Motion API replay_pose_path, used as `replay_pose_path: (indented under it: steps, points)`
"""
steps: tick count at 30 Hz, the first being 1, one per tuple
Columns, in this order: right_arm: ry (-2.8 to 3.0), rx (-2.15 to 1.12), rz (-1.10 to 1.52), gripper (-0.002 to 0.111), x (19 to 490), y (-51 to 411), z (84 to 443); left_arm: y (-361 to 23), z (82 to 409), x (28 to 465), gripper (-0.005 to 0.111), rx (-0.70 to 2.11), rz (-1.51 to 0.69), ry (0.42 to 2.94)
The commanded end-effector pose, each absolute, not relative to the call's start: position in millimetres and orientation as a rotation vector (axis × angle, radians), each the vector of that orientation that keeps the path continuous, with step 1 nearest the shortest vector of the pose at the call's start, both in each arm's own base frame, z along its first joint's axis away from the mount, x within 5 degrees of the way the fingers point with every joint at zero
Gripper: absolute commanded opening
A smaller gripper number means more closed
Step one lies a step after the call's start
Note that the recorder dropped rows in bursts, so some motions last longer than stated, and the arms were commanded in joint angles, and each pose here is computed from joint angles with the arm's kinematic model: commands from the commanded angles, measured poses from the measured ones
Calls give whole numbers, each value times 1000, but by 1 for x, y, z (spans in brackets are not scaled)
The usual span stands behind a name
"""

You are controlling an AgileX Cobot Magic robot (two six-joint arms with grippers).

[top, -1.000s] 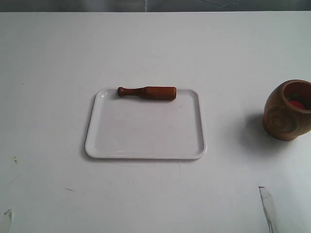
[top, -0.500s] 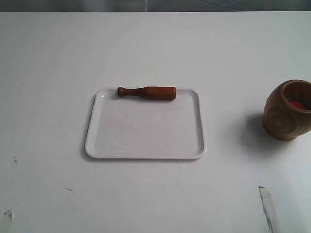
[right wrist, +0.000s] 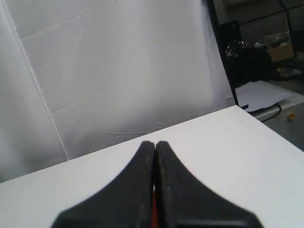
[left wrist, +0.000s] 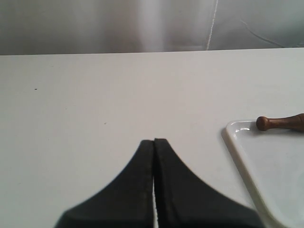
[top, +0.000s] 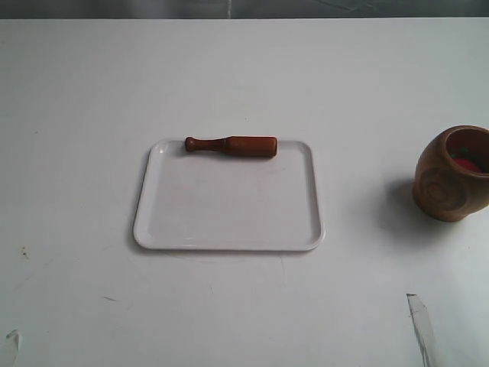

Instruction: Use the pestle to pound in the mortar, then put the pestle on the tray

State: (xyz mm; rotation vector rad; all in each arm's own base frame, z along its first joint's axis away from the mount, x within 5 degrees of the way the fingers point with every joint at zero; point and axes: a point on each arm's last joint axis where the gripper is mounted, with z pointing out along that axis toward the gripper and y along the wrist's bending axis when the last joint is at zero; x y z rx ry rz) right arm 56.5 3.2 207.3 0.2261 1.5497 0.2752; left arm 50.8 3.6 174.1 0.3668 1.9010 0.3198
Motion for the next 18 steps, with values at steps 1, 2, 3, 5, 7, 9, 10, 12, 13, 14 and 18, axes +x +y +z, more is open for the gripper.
replay_pose_path:
  steps: [1, 2, 3, 5, 7, 9, 10, 12, 13, 14, 18]
  points:
    - [1643, 320, 310, 0, 56, 1, 197, 3, 174, 51, 0, 361, 302, 1897]
    - [1669, 312, 282, 0, 56, 1, 194, 3, 174, 51, 0, 361, 302, 1897]
    - [1699, 290, 243, 0, 55, 0, 192, 3, 174, 51, 0, 361, 302, 1897]
    - [1733, 245, 171, 0, 55, -2, 189, 3, 174, 51, 0, 361, 302, 1897]
    - [1752, 190, 114, 0, 55, -2, 188, 3, 174, 51, 0, 361, 302, 1897]
    - [1774, 133, 62, 0, 54, -2, 186, 3, 174, 51, 0, 361, 302, 1897]
    - [1786, 122, 52, 0, 54, -3, 185, 3, 174, 51, 0, 361, 302, 1897]
    - [1817, 103, 31, 0, 54, -3, 183, 3, 174, 51, 0, 361, 302, 1897]
    - [1817, 103, 31, 0, 54, -3, 183, 3, 174, 51, 0, 361, 302, 1897]
    - [1817, 103, 31, 0, 54, -3, 183, 3, 174, 51, 0, 361, 302, 1897]
    - [1819, 58, -4, 0, 54, -3, 183, 3, 174, 51, 0, 361, 302, 1897]
